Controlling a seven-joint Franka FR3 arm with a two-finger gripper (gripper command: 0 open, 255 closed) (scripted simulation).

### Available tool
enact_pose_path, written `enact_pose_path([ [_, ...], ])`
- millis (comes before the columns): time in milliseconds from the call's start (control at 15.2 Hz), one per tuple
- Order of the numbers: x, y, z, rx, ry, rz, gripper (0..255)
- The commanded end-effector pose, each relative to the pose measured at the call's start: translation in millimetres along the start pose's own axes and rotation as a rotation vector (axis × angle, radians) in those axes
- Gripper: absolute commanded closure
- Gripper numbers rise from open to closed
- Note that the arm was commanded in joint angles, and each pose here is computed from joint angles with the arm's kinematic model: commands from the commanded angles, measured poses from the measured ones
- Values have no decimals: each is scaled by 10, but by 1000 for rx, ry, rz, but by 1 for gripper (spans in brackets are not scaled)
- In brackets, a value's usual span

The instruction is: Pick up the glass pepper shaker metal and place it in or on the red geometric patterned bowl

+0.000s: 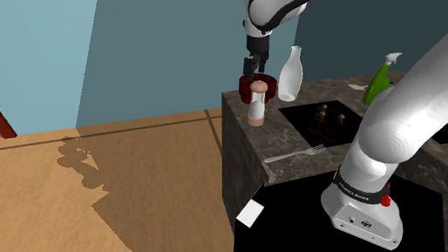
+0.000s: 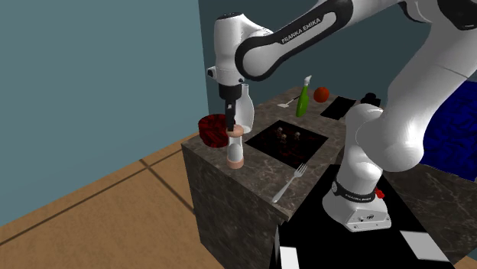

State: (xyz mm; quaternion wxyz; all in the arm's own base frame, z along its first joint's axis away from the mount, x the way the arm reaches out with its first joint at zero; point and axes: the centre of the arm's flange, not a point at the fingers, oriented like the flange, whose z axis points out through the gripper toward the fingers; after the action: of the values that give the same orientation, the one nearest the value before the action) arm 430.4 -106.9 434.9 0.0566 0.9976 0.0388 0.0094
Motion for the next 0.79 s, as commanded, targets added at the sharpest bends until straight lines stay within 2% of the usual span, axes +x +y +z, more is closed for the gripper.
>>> enact_pose_path([
  [0, 25, 23, 126, -4, 2, -1, 0],
  [396, 24, 24, 420, -4, 2, -1, 0],
  [726, 25, 25, 420, -4, 2, -1, 0],
])
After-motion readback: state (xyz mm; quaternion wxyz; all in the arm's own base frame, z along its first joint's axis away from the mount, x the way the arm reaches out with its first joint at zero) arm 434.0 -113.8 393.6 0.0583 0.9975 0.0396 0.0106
